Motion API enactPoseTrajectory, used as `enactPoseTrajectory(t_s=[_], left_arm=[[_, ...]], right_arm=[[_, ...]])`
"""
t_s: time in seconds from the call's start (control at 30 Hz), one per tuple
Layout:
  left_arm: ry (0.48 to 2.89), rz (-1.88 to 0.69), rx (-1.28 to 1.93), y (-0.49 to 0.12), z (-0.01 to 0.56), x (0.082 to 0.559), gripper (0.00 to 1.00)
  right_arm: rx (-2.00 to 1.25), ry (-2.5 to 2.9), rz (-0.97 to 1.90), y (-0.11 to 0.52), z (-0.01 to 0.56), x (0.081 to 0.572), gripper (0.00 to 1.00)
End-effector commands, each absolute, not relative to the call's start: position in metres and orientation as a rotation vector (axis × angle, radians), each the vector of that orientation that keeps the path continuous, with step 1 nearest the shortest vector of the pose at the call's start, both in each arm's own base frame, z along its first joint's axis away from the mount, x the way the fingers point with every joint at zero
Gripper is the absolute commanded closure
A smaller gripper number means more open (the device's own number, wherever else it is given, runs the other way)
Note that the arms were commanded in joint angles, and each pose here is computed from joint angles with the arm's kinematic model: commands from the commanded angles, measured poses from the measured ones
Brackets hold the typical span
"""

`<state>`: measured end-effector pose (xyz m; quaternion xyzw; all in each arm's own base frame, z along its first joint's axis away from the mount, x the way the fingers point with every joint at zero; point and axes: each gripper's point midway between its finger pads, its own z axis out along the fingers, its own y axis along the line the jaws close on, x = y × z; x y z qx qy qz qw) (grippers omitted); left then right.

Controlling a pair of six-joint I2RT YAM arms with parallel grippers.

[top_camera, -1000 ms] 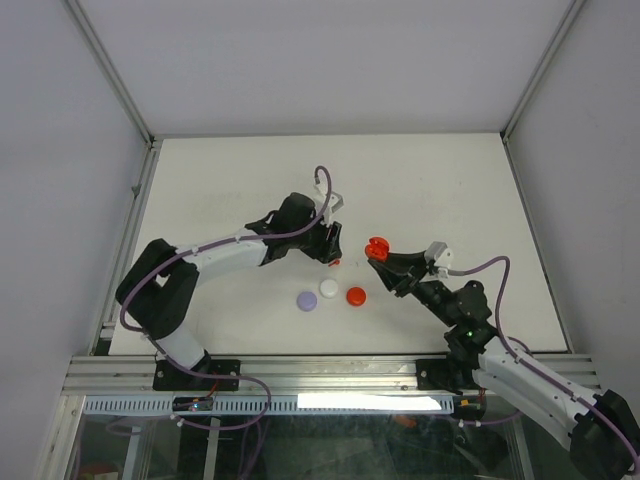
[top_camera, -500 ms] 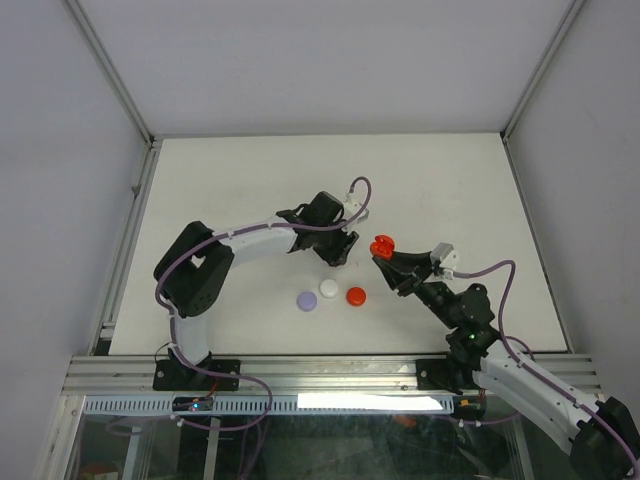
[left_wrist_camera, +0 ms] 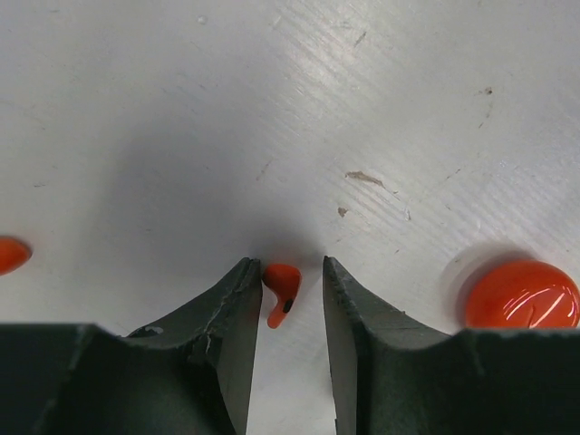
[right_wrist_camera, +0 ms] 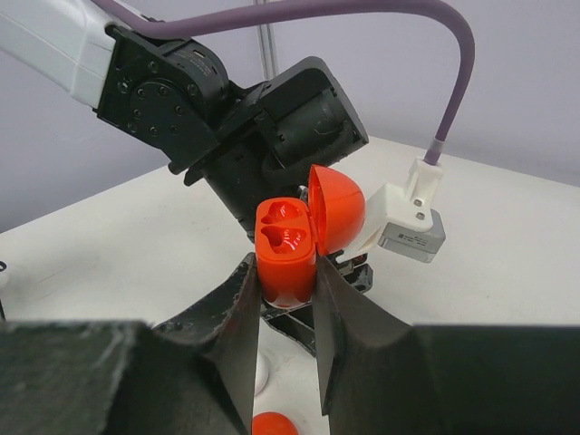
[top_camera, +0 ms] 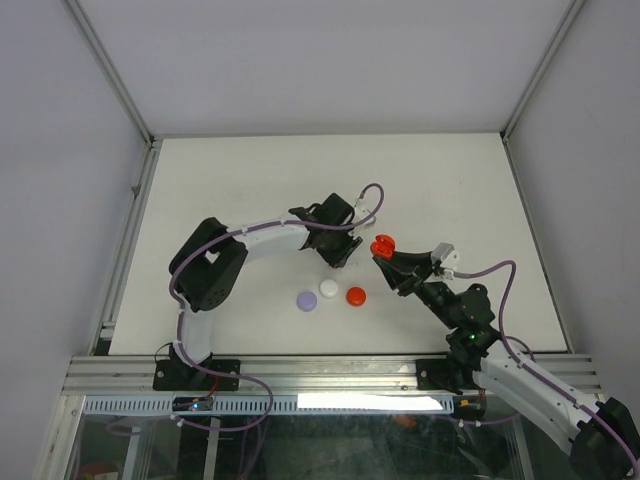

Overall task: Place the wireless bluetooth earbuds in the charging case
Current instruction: Pick up the earbud from the center of the board.

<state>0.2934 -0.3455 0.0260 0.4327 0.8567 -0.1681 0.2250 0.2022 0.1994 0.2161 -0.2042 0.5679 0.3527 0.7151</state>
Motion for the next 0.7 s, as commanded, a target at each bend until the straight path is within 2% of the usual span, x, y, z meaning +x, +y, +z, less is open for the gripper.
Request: enactPoseTrajectory(t_s=[0.0,0.67], left_arm=[[2.360,-0.420,1.214,-0.350,0.028,0.297,0.67],[2.489,-0.228,1.266,-0.331,0.008,0.284,0.70]], right_arm=[[-0.422,1.213,0.771,0.195,0.228,0.204,1.00],[-0.426,1.205,0.775,0.194,0.232,0.201,1.00]])
